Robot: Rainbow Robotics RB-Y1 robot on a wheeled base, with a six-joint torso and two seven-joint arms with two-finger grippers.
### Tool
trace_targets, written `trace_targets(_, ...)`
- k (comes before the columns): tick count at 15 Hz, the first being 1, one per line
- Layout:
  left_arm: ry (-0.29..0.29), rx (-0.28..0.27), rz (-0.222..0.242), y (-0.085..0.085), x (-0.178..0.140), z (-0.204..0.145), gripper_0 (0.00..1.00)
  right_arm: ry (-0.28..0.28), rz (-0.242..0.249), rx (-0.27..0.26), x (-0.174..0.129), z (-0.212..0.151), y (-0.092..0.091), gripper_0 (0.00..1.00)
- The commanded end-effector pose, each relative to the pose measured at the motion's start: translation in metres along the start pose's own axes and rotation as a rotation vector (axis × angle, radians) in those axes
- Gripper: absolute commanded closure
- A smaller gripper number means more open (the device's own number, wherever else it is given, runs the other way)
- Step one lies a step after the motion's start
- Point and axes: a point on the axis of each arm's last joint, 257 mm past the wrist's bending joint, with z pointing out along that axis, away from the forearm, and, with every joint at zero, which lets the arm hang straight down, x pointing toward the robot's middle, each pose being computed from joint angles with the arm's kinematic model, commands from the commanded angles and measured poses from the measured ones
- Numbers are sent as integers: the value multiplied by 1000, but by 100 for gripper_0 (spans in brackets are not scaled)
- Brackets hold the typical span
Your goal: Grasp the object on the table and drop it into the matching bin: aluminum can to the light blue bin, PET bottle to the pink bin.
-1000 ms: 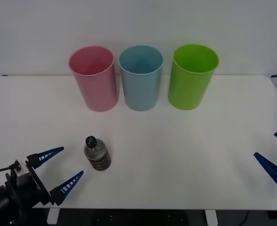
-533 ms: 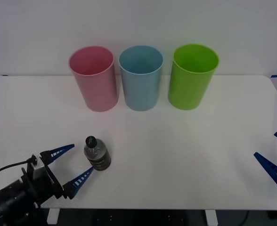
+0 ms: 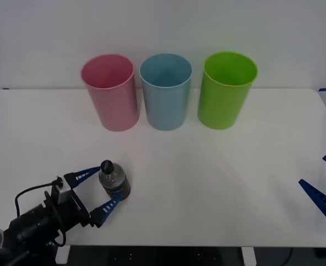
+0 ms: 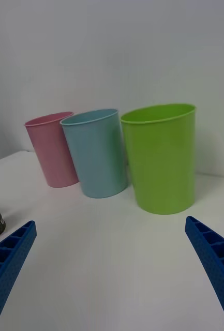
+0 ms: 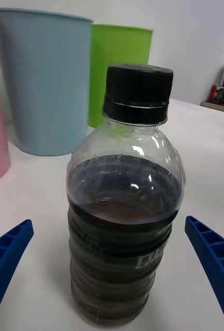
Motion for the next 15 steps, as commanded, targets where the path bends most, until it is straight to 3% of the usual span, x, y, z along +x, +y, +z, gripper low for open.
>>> trace_targets(1, -8, -4, 5, -4, -1, 10, 0, 0, 0, 0, 0, 0, 0, 0)
trace_targets(12, -9, -5, 12, -7, -2, 25, 0, 0, 0, 0, 0, 0, 0, 0)
trace_targets(13, -10, -7, 12, -6, -3, 26, 8, 0, 0, 0, 0, 0, 0, 0)
trace_targets(14, -10, -7, 13, -6, -3, 26, 48, 0, 0, 0, 0, 0, 0, 0)
trace_targets(15, -10, -7, 13, -6, -3, 26, 79, 0, 0, 0, 0, 0, 0, 0)
